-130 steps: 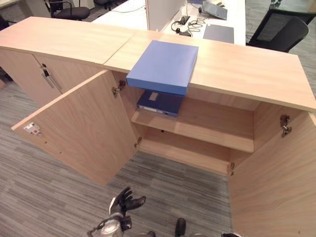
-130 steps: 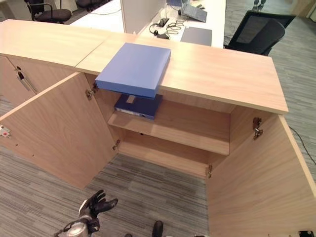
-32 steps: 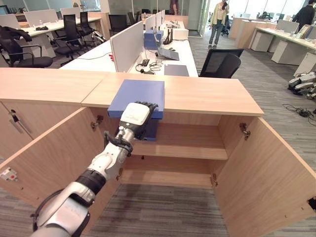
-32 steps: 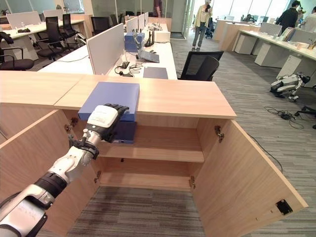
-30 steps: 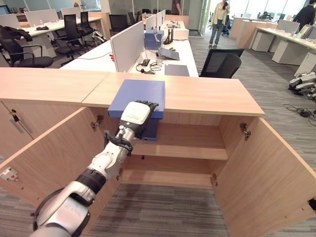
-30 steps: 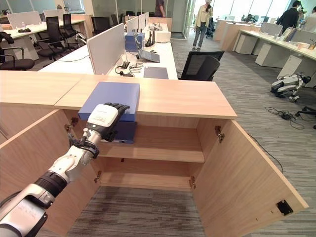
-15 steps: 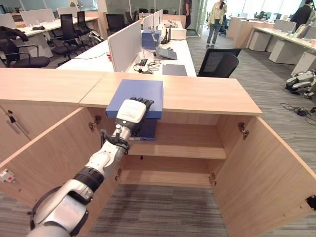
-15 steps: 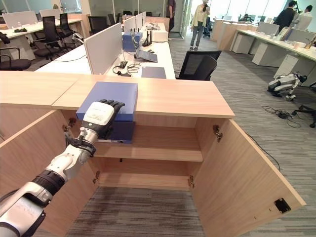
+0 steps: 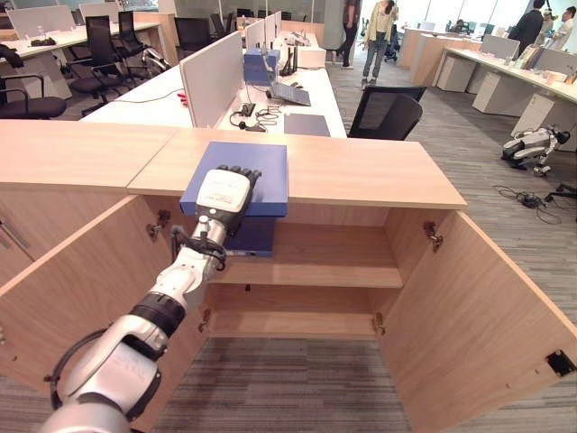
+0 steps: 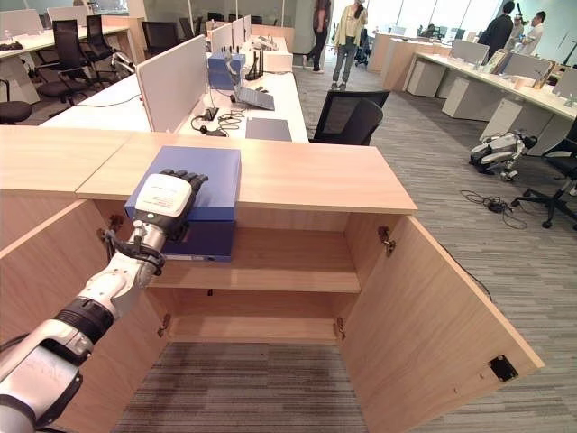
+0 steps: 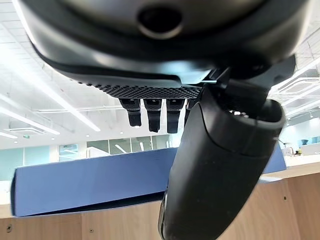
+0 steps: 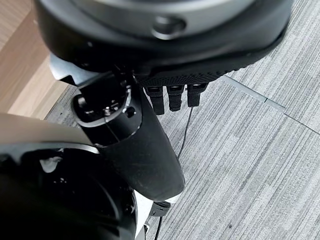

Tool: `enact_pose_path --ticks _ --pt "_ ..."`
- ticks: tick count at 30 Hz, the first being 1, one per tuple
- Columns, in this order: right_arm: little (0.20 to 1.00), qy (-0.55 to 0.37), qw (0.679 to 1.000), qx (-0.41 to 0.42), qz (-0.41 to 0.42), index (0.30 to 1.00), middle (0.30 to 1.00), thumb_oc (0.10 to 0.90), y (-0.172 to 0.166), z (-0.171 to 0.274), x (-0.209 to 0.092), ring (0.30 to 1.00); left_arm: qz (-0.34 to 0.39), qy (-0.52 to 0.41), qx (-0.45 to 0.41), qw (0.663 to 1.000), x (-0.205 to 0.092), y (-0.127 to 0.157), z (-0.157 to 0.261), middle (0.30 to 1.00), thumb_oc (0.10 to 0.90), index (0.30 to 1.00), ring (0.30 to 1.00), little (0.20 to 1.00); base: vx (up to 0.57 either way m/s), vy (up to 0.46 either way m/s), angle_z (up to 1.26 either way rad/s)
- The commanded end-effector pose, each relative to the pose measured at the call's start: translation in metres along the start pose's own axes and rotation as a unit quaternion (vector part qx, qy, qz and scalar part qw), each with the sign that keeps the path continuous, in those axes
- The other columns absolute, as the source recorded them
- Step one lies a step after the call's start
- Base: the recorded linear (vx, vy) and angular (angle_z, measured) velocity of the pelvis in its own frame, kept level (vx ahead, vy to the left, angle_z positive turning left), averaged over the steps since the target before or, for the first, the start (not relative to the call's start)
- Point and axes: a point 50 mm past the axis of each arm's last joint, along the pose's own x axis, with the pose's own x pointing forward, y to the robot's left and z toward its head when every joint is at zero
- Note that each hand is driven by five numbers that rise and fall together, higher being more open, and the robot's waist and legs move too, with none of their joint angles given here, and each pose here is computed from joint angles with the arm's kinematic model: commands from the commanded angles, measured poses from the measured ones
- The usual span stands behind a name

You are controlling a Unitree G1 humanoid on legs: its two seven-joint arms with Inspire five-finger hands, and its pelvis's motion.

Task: Put the empty folder in the office cabinet

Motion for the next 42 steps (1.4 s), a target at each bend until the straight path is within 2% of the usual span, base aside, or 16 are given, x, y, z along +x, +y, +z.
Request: enact_pose_path --ticks 1,10,21,22,23,24,42 --pt "0.900 -0.025 1.000 -0.004 -0.006 0.900 0.900 0.800 -0.008 0.014 0.001 0.900 0.157 0.025 0.038 0.986 0.049 0.092 -0.016 0.900 0.800 0.900 0.900 0.900 0.00 0.000 0.00" --pt "0.900 -0.017 1.000 0.005 -0.010 0.900 0.900 0.800 -0.010 0.009 0.001 0.900 0.152 0.033 0.041 0.987 0.055 0.097 -0.019 0.900 0.800 0.900 0.900 0.900 0.02 0.015 -0.07" --pt "0.900 -0.009 1.000 0.019 -0.006 0.900 0.900 0.800 -0.006 0.006 0.001 0.900 0.113 0.040 0.008 0.993 0.051 0.075 -0.014 0.900 0.800 0.900 0.900 0.900 0.00 0.000 0.00" --pt "0.900 -0.010 1.000 0.019 -0.007 0.900 0.900 0.800 -0.007 0.006 0.001 0.900 0.109 0.042 0.010 0.993 0.051 0.073 -0.015 0.869 0.780 0.869 0.869 0.869 0.03 0.015 -0.04" --pt "0.900 -0.009 1.000 0.018 -0.007 0.900 0.900 0.800 -0.006 0.006 0.001 0.900 0.106 0.044 0.010 0.993 0.051 0.072 -0.015 0.462 0.508 0.462 0.462 0.462 0.00 0.009 -0.11" --pt "0.900 -0.009 1.000 0.018 -0.007 0.900 0.900 0.800 -0.007 0.006 0.001 0.900 0.102 0.048 0.011 0.994 0.051 0.070 -0.017 0.300 0.400 0.300 0.300 0.300 0.03 0.015 -0.11" --pt "0.900 -0.001 1.000 0.018 -0.006 0.900 0.900 0.800 -0.005 0.002 0.001 0.900 0.085 0.062 0.023 0.994 0.052 0.065 -0.023 0.300 0.400 0.300 0.300 0.300 0.00 0.002 -0.02"
